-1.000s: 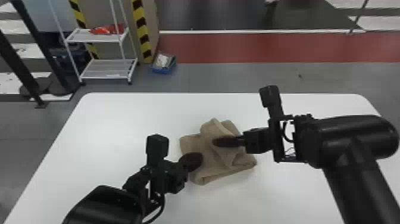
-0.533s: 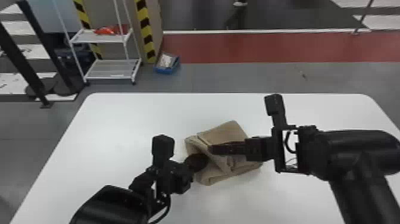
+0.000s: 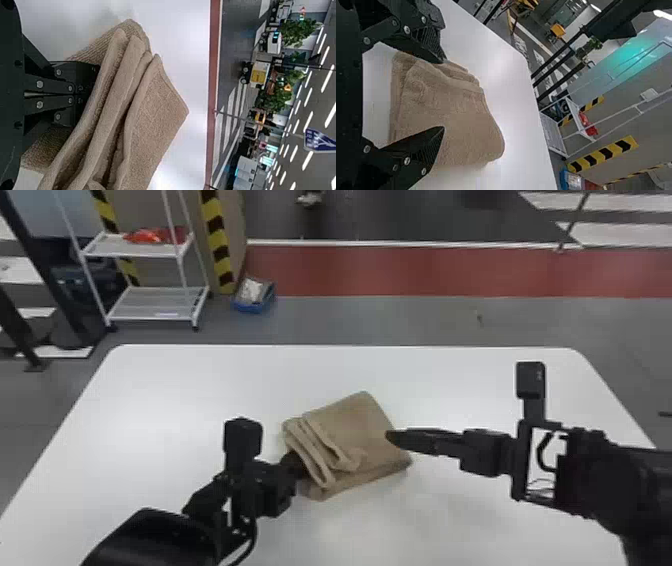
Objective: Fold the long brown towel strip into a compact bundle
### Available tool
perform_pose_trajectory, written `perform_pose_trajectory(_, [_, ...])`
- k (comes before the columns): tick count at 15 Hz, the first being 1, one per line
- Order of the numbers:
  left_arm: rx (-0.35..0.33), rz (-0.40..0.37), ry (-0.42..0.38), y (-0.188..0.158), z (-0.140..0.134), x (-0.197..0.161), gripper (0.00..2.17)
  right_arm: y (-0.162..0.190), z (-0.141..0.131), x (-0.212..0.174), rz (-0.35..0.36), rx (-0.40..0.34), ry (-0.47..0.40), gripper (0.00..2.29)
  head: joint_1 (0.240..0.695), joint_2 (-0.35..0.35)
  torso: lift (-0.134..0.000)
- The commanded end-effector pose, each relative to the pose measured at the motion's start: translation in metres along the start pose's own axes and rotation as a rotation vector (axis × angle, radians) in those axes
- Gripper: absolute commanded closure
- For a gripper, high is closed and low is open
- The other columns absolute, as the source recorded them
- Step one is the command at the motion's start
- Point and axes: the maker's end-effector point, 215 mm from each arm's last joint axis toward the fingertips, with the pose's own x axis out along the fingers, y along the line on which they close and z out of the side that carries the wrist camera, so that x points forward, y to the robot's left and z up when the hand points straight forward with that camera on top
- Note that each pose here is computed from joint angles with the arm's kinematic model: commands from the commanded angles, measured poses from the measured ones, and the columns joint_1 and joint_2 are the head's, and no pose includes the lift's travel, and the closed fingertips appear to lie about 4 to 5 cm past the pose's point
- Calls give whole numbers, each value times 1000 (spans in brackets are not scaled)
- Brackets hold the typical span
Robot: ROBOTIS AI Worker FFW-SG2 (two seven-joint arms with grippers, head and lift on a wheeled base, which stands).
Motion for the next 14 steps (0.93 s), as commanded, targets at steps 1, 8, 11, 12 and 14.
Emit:
perform_pose_trajectory(1, [2, 3, -17, 0, 5, 0, 1997, -11, -18, -19, -10, 19, 30, 2061, 695, -55, -107])
perform_pose_trajectory(8, [-1, 20, -20, 5, 5, -5, 1997, -30, -55, -27, -45, -21, 52, 2111, 695, -98, -107])
perform_pose_trajectory(11, [-1, 20, -22, 5, 6, -5, 1997, -54, -63, -17, -72, -13, 64, 2111, 695, -105, -107])
perform_pose_trajectory(12, [0, 17, -23, 3, 6, -5, 1997, -59, -64, -12, -74, -14, 64, 2111, 695, -107, -107])
perform_pose_trajectory(14, [2, 10, -22, 0, 6, -4, 1997, -65, -60, -1, -66, -31, 43, 2111, 695, -111, -107])
